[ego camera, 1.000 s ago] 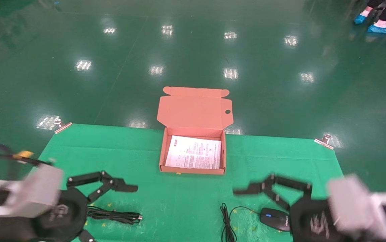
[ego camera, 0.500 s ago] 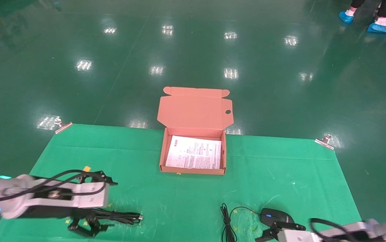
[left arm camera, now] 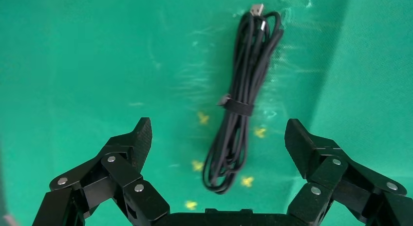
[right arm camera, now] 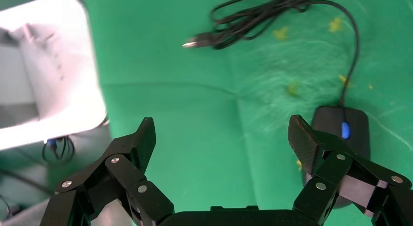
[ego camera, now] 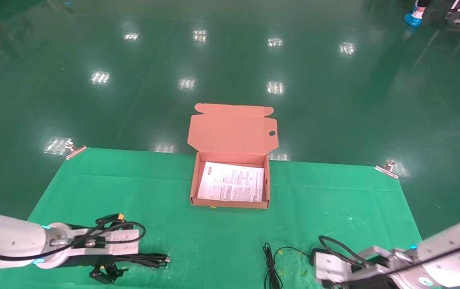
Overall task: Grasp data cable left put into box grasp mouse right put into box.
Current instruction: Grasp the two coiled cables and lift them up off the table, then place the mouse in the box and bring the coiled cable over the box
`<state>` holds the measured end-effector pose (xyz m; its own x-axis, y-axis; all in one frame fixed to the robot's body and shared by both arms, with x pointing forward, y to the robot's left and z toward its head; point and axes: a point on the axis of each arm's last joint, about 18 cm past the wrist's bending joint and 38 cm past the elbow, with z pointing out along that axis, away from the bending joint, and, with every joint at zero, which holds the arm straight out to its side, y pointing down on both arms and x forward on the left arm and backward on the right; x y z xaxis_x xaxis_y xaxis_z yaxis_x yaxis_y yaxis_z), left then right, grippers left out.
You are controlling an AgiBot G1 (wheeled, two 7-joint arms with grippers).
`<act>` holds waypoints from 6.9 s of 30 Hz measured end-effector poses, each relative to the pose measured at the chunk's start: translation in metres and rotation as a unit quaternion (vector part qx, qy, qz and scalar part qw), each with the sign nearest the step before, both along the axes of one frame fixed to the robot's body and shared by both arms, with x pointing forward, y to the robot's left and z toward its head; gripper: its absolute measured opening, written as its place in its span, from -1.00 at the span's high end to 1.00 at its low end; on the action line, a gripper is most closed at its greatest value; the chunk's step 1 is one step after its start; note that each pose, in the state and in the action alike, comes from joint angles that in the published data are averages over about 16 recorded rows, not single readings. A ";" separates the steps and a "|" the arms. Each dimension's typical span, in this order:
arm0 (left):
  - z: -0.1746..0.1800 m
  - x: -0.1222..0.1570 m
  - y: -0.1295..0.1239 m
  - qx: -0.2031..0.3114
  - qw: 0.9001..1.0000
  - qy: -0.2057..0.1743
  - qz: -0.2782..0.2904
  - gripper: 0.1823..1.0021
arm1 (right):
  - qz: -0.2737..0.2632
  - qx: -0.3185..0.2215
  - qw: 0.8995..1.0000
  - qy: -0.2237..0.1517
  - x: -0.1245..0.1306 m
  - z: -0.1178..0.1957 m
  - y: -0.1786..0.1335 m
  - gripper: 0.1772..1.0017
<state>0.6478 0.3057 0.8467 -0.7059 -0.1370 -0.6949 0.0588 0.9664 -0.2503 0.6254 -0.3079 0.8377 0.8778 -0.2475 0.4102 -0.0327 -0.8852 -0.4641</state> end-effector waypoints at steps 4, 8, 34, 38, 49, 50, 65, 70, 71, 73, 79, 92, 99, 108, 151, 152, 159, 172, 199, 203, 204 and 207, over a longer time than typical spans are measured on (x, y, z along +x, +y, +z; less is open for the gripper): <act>-0.006 0.011 -0.001 -0.007 1.000 0.016 0.015 -1.00 | -0.031 0.016 0.999 0.003 0.019 -0.006 0.007 -1.00; -0.011 0.023 0.001 -0.016 0.999 0.031 0.026 -1.00 | -0.058 0.035 0.998 0.006 0.036 -0.011 0.017 -1.00; -0.020 0.054 0.017 -0.029 0.997 0.066 0.037 -1.00 | -0.177 0.082 0.980 0.026 0.090 -0.026 0.086 -1.00; -0.019 0.055 0.018 -0.031 0.996 0.068 0.038 -1.00 | -0.184 0.081 0.979 0.027 0.091 -0.027 0.089 -0.99; -0.018 0.055 0.019 -0.033 0.996 0.069 0.040 -0.90 | -0.188 0.080 0.979 0.026 0.092 -0.028 0.091 -0.91; -0.018 0.055 0.019 -0.033 0.996 0.069 0.039 -0.89 | -0.188 0.080 0.979 0.027 0.092 -0.028 0.091 -0.88; -0.019 0.055 0.019 -0.032 0.996 0.069 0.039 -0.34 | -0.187 0.081 0.979 0.027 0.091 -0.028 0.089 -0.28; -0.019 0.055 0.019 -0.032 0.996 0.069 0.038 -0.06 | -0.187 0.082 0.978 0.027 0.092 -0.027 0.089 0.02; -0.019 0.055 0.019 -0.032 0.996 0.069 0.038 0.00 | -0.187 0.082 0.978 0.026 0.092 -0.027 0.089 0.06; -0.019 0.055 0.019 -0.032 0.996 0.069 0.038 0.13 | -0.187 0.082 0.978 0.026 0.092 -0.027 0.089 0.17; -0.019 0.055 0.019 -0.032 0.996 0.068 0.038 0.43 | -0.187 0.083 0.978 0.026 0.092 -0.027 0.089 0.47; -0.016 0.051 0.024 -0.030 0.996 0.071 0.038 0.77 | -0.193 0.084 0.977 0.026 0.091 -0.020 0.082 0.77; 0.000 0.042 0.038 -0.023 0.997 0.068 0.035 0.80 | -0.211 0.098 0.973 0.011 0.086 0.008 0.059 0.80; 0.042 0.025 0.054 -0.011 0.999 0.037 0.029 0.80 | -0.252 0.129 0.957 -0.064 0.069 0.080 0.012 0.81; 0.341 0.041 -0.049 -0.032 0.935 -0.352 -0.016 0.81 | -0.068 0.259 0.875 -0.403 0.091 0.350 0.137 0.82; 0.342 0.043 -0.050 -0.031 0.935 -0.354 -0.013 0.81 | -0.067 0.260 0.874 -0.404 0.091 0.352 0.139 0.82; 0.343 0.049 -0.051 -0.027 0.934 -0.357 -0.001 0.81 | -0.060 0.263 0.871 -0.410 0.094 0.353 0.143 0.82; 0.302 0.058 -0.024 -0.012 0.949 -0.314 0.031 0.81 | -0.063 0.259 0.891 -0.368 0.107 0.305 0.152 0.82; 0.228 0.043 0.031 0.014 0.967 -0.230 0.107 0.82 | -0.091 0.281 0.924 -0.244 0.126 0.180 0.183 0.82; 0.227 0.041 0.032 0.014 0.967 -0.228 0.109 0.82 | -0.111 0.292 0.922 -0.227 0.131 0.163 0.178 0.82; 0.227 0.041 0.032 0.014 0.967 -0.228 0.109 0.82 | -0.116 0.294 0.922 -0.223 0.133 0.158 0.177 0.82; 0.226 0.041 0.032 0.014 0.967 -0.228 0.110 0.82 | -0.132 0.298 0.921 -0.211 0.137 0.144 0.170 0.82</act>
